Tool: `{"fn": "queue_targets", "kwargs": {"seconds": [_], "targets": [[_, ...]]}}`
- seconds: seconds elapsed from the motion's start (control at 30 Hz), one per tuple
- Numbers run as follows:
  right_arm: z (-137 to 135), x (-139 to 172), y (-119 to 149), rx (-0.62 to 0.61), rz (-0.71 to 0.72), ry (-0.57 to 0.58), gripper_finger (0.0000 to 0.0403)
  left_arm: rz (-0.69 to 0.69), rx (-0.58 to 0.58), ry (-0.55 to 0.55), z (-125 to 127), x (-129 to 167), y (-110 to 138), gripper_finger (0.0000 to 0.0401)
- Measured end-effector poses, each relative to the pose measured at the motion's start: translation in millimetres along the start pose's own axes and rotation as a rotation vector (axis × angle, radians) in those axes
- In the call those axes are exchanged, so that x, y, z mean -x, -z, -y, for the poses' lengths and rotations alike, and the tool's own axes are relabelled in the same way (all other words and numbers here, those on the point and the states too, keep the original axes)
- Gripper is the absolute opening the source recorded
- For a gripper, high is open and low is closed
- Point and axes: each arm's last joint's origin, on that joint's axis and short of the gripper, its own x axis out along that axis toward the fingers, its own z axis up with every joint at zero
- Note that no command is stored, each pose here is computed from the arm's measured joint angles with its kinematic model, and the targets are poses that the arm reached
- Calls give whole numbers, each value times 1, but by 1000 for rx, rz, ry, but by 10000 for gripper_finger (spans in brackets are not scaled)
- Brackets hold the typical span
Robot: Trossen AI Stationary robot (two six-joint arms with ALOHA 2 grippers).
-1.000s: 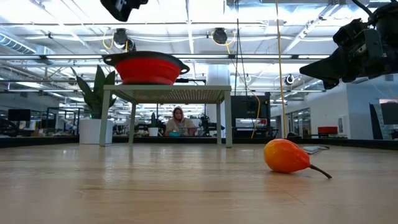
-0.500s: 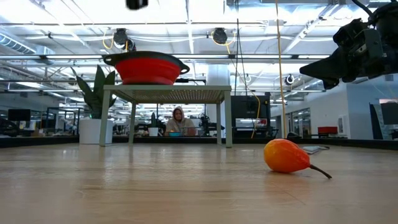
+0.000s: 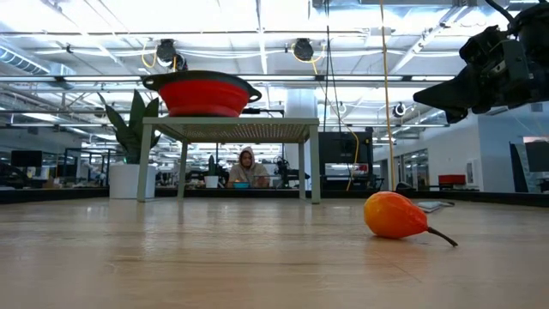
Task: Pick & Place Fruit
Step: Put the pear into the red strainer bowl on the shelf
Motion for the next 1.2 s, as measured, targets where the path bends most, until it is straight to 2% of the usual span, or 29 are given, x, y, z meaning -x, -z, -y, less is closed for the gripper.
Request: {"fn": "queue_targets", "kwargs": {"seconds": [0.17, 0.3, 0.4, 0.53, 0.83, 0.97, 1.2], "targets": [[0, 0, 0, 0, -1, 0, 0, 60, -44, 104, 8, 0, -6, 111], [0, 0, 0, 0, -1, 0, 0, 64, -51, 118, 12, 0, -6, 111], [0, 0, 0, 0, -2, 0, 0, 62, -11, 107, 14, 0, -5, 111], [0, 0, 0, 0, -2, 0, 0, 13, 97, -89, 12, -1, 4, 111], [0, 0, 0, 0, -2, 0, 0, -344, 169, -532, -4, 13, 48, 111], [0, 0, 0, 0, -2, 0, 0, -459, 130, -665, -14, 23, 58, 111], [0, 0, 0, 0, -2, 1, 0, -601, -31, -771, -33, 41, 53, 111]]}}
